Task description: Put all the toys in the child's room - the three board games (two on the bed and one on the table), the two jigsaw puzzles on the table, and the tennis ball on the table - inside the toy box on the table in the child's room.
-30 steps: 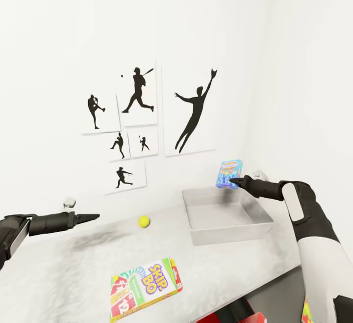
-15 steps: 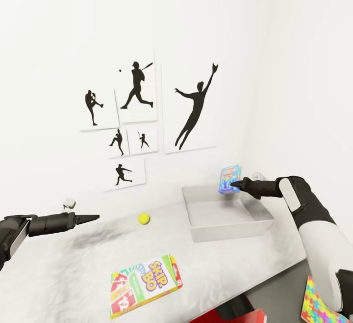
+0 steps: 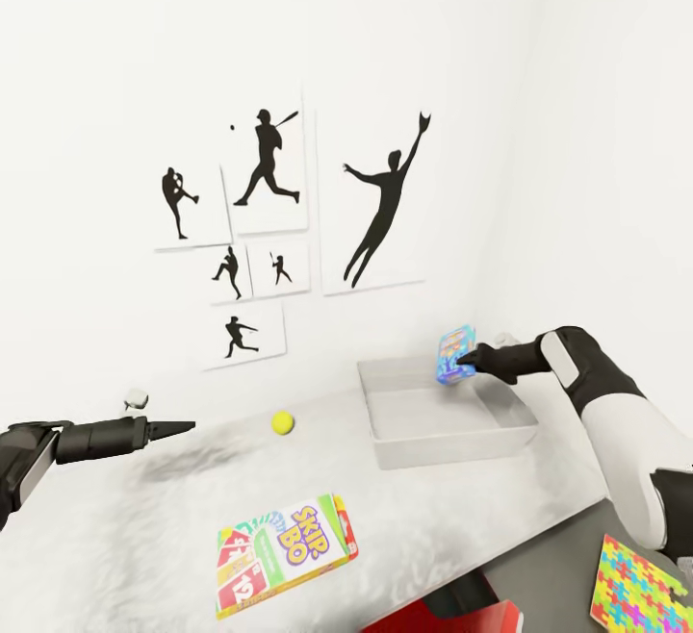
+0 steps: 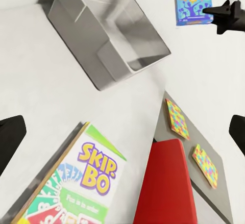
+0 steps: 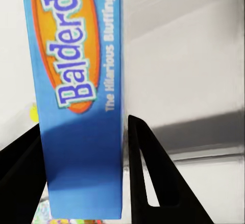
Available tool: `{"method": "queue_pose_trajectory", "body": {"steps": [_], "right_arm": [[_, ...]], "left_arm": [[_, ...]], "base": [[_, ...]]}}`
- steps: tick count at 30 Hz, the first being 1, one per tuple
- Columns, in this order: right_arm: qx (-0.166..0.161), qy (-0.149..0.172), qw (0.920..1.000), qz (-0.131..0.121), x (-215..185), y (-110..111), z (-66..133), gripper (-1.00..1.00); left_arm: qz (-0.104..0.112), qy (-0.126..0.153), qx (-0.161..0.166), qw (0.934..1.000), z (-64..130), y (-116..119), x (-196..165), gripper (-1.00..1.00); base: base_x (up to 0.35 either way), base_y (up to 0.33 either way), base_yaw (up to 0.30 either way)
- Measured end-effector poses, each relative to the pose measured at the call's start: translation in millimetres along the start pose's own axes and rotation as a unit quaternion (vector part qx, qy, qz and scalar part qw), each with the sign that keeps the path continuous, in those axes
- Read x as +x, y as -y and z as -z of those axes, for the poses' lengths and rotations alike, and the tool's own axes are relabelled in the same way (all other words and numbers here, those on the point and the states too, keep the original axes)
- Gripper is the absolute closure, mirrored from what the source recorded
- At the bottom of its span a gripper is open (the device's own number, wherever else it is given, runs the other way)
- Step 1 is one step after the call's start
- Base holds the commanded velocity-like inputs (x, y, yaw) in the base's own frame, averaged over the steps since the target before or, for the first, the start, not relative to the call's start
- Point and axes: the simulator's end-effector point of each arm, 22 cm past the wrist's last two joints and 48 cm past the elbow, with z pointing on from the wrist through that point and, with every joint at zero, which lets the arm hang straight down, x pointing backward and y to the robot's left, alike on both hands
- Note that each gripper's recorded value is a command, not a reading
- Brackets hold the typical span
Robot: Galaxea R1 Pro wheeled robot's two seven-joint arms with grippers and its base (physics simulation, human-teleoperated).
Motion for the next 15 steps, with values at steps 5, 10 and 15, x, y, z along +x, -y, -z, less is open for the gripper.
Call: {"method": "queue_pose_trajectory", "body": {"steps": [5, 10, 15], "right_arm": [[0.044, -0.009, 0.9989, 0.012, 1, 18, -3.5, 1.0], [0.069, -0.021, 0.9974, 0.01, 8, 34, -8.4, 1.0], [0.081, -0.028, 0.9963, 0.006, 12, 44, -12.1, 1.0]], "left_arm": [[0.003, -0.002, -0.001, 1.0, -1.5, -4, 2, -1.0], [0.007, -0.005, -0.002, 1.0, -3.1, -7, 5, -1.0], [0.01, -0.007, -0.003, 0.9999, -4.6, -10, 8, -1.0]], "base": [[0.0, 0.0, 0.0], [0.0, 0.0, 0.0], [0.0, 0.0, 0.0]]}}
